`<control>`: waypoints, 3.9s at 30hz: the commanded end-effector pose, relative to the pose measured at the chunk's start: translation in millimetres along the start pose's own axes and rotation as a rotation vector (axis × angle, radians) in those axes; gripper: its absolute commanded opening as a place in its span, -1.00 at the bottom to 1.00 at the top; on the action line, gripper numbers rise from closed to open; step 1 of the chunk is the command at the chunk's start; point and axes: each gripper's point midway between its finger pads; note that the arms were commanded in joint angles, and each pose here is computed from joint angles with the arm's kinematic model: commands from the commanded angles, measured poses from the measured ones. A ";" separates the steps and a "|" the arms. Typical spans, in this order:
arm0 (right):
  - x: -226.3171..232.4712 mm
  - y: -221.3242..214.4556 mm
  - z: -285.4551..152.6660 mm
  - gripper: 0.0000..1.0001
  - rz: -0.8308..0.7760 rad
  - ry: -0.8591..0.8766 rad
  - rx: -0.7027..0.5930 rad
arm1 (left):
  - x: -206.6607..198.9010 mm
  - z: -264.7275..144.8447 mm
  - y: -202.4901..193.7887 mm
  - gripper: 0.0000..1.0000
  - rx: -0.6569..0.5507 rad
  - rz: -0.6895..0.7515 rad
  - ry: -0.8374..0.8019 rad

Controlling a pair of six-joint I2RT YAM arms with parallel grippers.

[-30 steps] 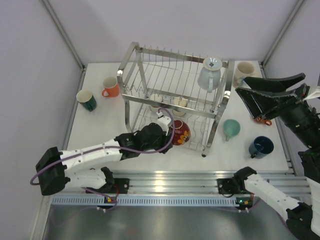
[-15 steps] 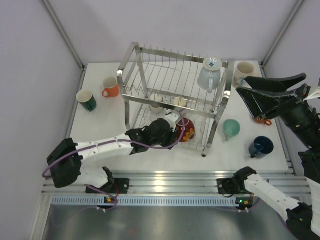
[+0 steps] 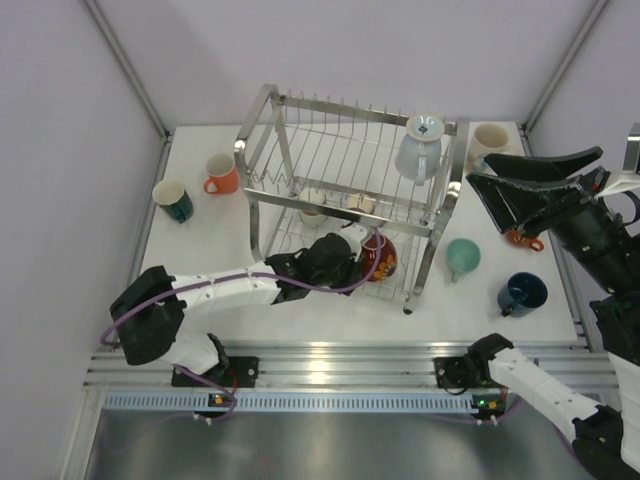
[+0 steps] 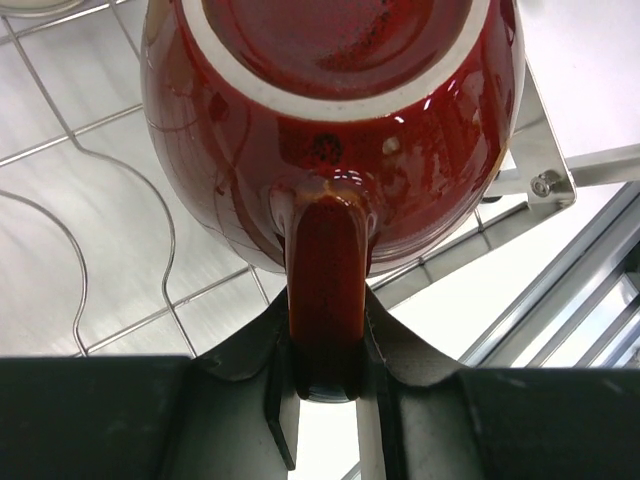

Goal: Load the cups into the dish rack
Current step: Place the cup upside down on the dish rack

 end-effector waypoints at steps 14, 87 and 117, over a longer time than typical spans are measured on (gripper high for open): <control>-5.4 9.9 -10.4 0.20 -0.064 -0.045 -0.046 | 2.9 15.2 99.2 -1.00 -0.279 -0.030 0.061; -16.7 14.4 -25.3 0.22 -0.156 -0.113 -0.070 | 36.5 98.1 131.4 -0.40 -0.271 -0.017 0.279; -13.9 11.6 -30.3 0.23 -0.112 -0.119 -0.053 | 9.5 63.8 81.5 -0.28 -0.166 -0.051 0.135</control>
Point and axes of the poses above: each gripper's point midway between its finger pads, its own z axis out along the fingers, its own x axis along the line the jaws close on, y = z × x, and after that the axes turned 13 degrees about z, right-handed
